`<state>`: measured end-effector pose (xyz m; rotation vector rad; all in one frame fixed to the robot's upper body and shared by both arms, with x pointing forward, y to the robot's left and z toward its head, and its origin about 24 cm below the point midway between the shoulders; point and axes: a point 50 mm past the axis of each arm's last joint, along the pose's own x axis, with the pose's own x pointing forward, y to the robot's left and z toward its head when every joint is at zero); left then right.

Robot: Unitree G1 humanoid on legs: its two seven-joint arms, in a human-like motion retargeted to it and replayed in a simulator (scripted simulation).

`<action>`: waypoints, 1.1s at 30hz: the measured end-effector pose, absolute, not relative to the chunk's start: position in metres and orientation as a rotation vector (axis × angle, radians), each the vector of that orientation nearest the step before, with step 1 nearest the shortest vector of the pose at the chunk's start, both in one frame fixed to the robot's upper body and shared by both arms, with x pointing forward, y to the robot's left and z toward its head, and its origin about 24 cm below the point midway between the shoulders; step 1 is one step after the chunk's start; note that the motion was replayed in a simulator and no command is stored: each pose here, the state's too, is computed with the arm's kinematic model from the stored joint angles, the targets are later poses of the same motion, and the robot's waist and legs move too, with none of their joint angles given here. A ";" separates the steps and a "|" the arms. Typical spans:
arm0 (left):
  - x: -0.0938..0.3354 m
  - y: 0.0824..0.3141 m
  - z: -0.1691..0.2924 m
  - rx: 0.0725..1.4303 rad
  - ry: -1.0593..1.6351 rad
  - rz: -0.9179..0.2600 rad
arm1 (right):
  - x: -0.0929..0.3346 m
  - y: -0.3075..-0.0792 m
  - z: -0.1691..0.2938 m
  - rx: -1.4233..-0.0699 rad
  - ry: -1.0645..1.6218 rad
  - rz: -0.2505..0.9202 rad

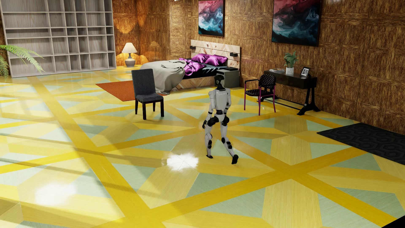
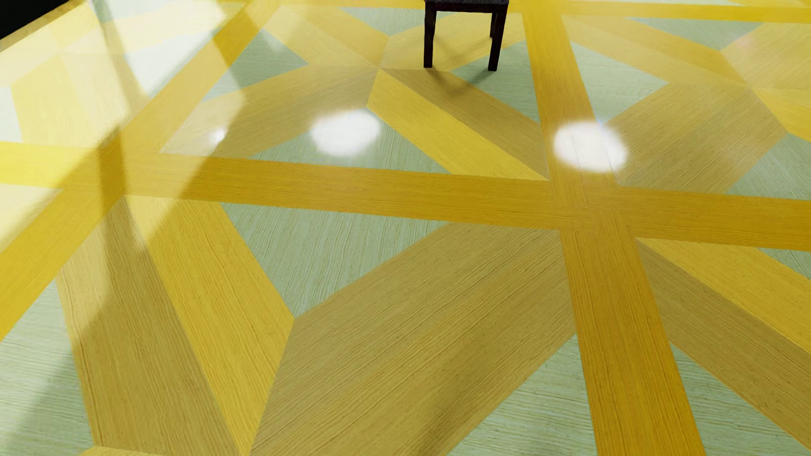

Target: Walk to fabric chair

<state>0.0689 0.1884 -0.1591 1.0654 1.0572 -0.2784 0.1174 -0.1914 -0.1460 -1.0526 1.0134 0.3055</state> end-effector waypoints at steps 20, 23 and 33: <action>0.152 0.142 -0.142 1.134 0.760 -0.378 | 0.086 -0.200 -0.148 -0.931 1.099 0.215; 0.129 0.164 -0.153 1.286 0.822 -0.530 | 0.084 -0.191 -0.152 -0.876 1.092 0.198; 0.136 0.209 -0.121 1.057 0.755 -0.090 | 0.172 -0.175 -0.120 -1.008 0.723 0.250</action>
